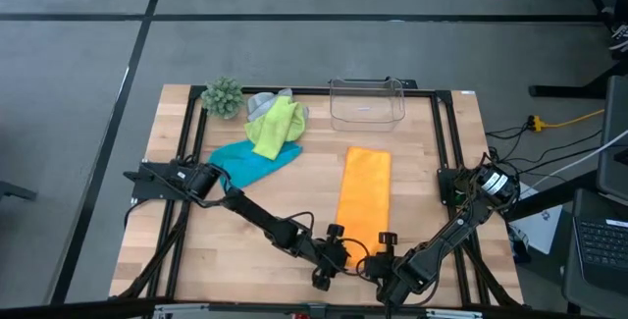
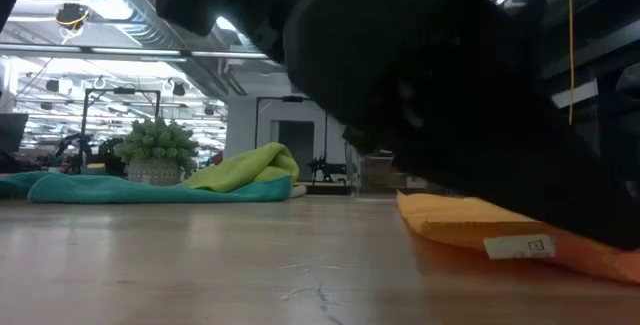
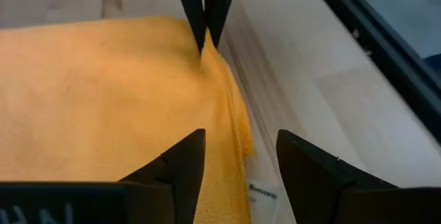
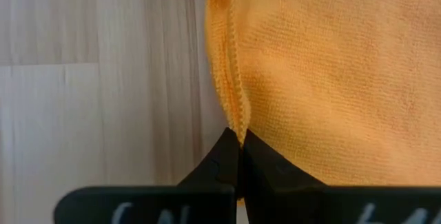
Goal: Fold microfiber towels
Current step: Fold the orange microfiber cloth
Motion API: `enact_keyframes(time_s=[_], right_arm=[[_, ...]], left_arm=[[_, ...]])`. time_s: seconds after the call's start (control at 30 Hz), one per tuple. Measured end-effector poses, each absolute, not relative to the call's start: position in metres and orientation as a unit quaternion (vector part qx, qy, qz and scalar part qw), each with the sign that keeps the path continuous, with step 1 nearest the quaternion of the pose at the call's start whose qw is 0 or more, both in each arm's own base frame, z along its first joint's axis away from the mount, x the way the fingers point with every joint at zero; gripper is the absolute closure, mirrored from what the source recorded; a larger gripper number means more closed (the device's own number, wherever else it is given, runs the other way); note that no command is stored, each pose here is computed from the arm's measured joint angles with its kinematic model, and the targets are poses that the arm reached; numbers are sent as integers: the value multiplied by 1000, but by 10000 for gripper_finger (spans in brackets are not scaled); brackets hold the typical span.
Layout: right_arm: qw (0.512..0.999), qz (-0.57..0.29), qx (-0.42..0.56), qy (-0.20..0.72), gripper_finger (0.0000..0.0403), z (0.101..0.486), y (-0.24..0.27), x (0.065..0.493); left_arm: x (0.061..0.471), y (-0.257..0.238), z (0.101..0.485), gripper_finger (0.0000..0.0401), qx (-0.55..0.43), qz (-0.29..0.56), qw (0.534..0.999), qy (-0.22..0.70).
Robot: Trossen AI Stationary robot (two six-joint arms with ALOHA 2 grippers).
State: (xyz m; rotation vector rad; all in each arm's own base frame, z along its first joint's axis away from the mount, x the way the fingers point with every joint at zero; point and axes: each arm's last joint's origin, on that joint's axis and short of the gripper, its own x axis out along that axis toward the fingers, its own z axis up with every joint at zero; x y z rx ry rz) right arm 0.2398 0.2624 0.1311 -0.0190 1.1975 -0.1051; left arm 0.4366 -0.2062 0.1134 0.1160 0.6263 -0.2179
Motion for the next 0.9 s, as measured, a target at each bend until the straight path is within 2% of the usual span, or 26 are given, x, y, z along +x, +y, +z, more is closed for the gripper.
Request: enact_keyframes(time_s=[0.47,0.6,0.77,0.9], right_arm=[[833,-45,5,551,394,132,264,244],[835,-44,7,549,394,132,264,245],[835,-45,8,549,394,132,264,245],[835,-50,14,548,393,132,264,245]], left_arm=[[439,-203,99,238,62,-81,943,315],[438,-204,98,288,71,-62,945,314],[438,-202,97,384,76,-50,945,314],[436,-202,105,398,94,-49,943,315]])
